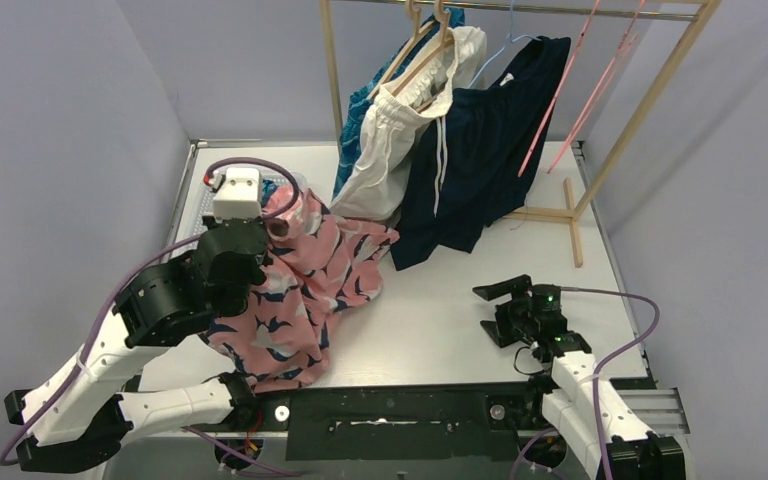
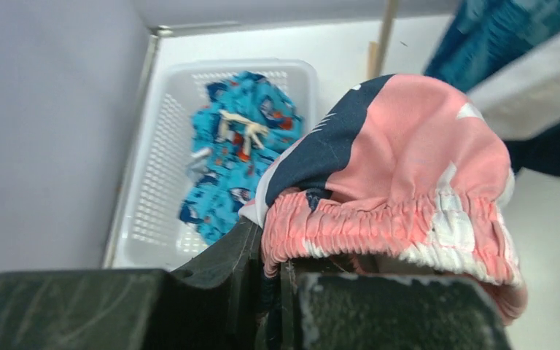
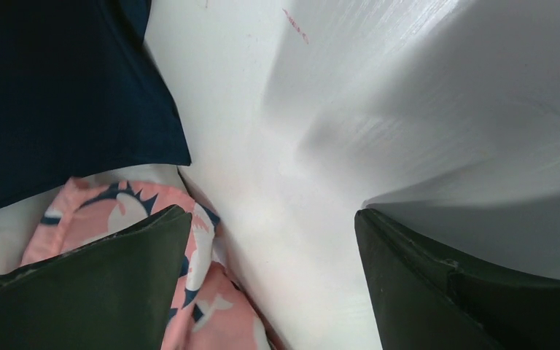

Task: Remove the shorts from the hanger
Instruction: Pick up the shorts at the center of the board, then place the shorts in the basket.

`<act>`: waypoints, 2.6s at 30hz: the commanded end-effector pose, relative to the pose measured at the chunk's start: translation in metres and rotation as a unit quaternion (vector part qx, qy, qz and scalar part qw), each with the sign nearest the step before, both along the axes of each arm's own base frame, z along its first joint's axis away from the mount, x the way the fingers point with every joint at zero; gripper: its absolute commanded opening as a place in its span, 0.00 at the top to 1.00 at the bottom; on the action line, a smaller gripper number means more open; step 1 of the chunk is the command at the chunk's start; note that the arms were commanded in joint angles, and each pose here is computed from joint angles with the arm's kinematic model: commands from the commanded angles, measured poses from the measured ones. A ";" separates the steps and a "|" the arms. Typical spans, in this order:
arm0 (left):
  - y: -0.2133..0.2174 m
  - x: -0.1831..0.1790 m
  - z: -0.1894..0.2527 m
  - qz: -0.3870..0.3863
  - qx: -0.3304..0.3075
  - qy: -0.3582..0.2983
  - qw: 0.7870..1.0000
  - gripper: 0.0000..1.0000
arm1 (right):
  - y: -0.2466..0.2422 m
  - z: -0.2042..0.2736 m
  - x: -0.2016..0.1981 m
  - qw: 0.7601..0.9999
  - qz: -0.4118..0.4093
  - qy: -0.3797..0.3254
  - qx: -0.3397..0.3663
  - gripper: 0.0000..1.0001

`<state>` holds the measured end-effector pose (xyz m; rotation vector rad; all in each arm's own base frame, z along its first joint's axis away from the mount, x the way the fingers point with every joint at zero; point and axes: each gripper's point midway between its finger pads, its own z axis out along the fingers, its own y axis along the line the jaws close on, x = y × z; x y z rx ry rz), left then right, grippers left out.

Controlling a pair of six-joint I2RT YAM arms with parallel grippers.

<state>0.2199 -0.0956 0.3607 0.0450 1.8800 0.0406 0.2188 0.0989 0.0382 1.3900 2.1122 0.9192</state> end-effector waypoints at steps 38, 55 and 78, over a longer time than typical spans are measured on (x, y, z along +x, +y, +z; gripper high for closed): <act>0.158 0.174 0.223 0.174 0.045 -0.211 0.961 1.00 | 0.001 0.016 0.016 0.999 0.010 -0.041 0.006 0.12; 0.147 0.136 0.125 0.146 -0.025 -0.144 0.979 1.00 | 0.005 0.002 0.012 0.999 0.024 -0.023 0.013 0.12; 0.138 0.103 0.110 0.111 -0.009 -0.176 0.978 1.00 | 0.008 -0.004 0.010 0.999 0.035 -0.012 0.015 0.12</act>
